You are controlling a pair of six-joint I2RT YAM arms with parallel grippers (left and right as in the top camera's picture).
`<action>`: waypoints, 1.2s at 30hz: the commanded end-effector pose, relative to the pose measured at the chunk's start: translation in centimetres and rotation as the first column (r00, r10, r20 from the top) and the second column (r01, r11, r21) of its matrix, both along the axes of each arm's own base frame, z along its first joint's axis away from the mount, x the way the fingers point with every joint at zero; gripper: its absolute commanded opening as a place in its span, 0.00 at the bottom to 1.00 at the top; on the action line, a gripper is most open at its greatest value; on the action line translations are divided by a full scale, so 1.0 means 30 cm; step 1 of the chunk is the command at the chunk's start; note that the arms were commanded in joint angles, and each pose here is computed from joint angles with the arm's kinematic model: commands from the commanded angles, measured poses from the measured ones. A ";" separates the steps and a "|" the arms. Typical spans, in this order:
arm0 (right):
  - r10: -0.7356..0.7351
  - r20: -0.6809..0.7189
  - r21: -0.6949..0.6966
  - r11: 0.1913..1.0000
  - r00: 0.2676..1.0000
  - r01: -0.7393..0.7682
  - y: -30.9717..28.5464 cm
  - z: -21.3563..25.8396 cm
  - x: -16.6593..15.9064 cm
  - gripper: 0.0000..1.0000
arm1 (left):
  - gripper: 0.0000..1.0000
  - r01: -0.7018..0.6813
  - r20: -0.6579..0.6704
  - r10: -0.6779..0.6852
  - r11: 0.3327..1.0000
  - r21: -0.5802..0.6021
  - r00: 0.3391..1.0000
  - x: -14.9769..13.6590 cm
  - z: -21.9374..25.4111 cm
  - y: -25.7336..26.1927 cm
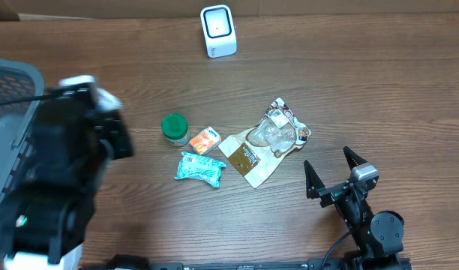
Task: Scan the item barcode
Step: 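Carry the green tissue pack out and drop it onto the table pile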
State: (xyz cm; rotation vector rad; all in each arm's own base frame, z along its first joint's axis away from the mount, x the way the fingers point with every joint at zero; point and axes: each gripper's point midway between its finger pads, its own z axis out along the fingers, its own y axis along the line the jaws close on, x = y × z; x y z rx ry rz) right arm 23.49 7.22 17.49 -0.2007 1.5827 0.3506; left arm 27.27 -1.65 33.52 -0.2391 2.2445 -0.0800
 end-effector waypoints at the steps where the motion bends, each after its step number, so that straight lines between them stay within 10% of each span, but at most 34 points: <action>1: 0.005 0.003 0.001 1.000 1.000 -0.005 0.004 -0.006 -0.001 1.00 | 0.04 0.049 -0.117 -0.057 0.996 -0.073 0.991 0.022 -0.088 -0.132; 13: 0.005 0.003 0.001 1.000 1.000 -0.005 0.004 -0.006 -0.001 1.00 | 0.04 -0.001 -0.483 -0.045 0.995 -0.095 0.874 0.109 -0.479 -0.444; 31: 0.005 0.003 0.001 1.000 1.000 -0.005 0.004 -0.006 -0.001 1.00 | 0.04 -0.003 -0.623 -0.089 0.989 -0.145 0.777 0.150 -0.785 -0.696; 36: 0.005 0.003 0.001 1.000 1.000 -0.005 0.004 -0.006 -0.001 1.00 | 0.54 0.013 -0.623 -0.100 0.990 -0.143 0.775 0.144 -0.789 -0.707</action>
